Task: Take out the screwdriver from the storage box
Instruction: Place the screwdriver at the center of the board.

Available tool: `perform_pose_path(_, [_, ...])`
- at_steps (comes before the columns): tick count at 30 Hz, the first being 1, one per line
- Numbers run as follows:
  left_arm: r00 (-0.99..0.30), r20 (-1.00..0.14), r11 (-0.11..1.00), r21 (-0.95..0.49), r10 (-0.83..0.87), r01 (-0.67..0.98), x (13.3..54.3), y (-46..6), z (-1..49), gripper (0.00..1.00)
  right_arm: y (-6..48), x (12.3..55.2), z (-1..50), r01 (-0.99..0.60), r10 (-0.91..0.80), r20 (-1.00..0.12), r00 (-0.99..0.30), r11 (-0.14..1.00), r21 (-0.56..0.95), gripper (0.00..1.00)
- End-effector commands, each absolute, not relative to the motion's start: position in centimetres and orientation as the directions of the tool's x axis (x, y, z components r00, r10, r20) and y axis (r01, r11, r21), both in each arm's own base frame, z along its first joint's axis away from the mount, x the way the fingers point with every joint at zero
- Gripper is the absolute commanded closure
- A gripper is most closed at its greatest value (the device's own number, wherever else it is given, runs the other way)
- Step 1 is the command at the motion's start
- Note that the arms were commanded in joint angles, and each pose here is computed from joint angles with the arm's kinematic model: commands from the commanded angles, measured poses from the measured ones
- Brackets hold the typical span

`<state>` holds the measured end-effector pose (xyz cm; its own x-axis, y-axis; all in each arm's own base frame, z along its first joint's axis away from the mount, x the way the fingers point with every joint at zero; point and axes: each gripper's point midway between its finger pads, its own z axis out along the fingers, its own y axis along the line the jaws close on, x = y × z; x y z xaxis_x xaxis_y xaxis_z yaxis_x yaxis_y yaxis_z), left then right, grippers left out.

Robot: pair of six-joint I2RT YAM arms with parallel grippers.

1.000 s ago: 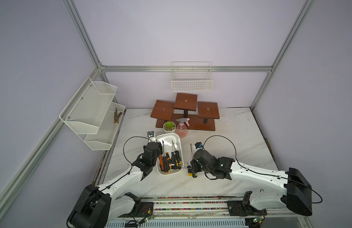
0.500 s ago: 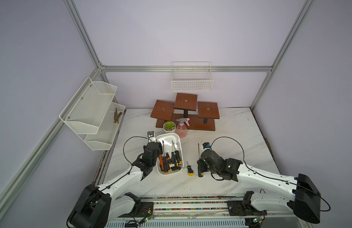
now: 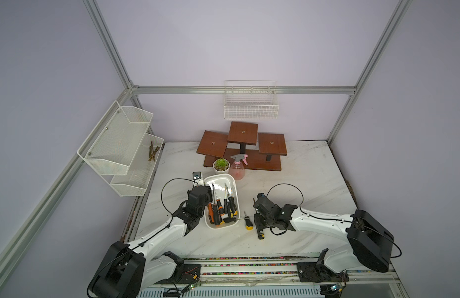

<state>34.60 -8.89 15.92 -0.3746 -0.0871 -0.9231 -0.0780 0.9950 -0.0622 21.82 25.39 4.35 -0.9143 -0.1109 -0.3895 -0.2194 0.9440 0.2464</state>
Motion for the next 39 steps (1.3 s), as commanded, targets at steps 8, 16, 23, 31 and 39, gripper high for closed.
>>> perform_pose_path(8, [-0.301,-0.947,0.992,-0.093,-0.115,-0.085,35.6,-9.2,18.5,1.0,27.0,23.0,5.0,-0.23,-0.089,-0.407,-0.909,0.921,0.314,1.0])
perform_pose_path(16, [-0.301,-0.947,0.992,-0.093,-0.115,-0.086,35.6,-9.2,18.5,1.0,26.6,23.2,4.0,-0.195,-0.06,-0.384,-0.921,0.926,0.324,1.0])
perform_pose_path(23, [-0.3,-0.947,0.992,-0.093,-0.115,-0.086,35.6,-9.2,18.6,1.0,26.0,23.3,3.4,-0.167,-0.035,-0.375,-0.926,0.93,0.326,1.0])
perform_pose_path(31, [-0.301,-0.947,0.992,-0.093,-0.115,-0.086,35.6,-9.2,18.5,1.0,25.9,23.1,3.1,-0.158,-0.024,-0.363,-0.931,0.926,0.343,0.82])
perform_pose_path(39, [-0.3,-0.947,0.992,-0.093,-0.115,-0.086,35.6,-9.2,18.6,1.0,25.9,23.3,3.2,-0.149,-0.013,-0.36,-0.933,0.924,0.352,0.7])
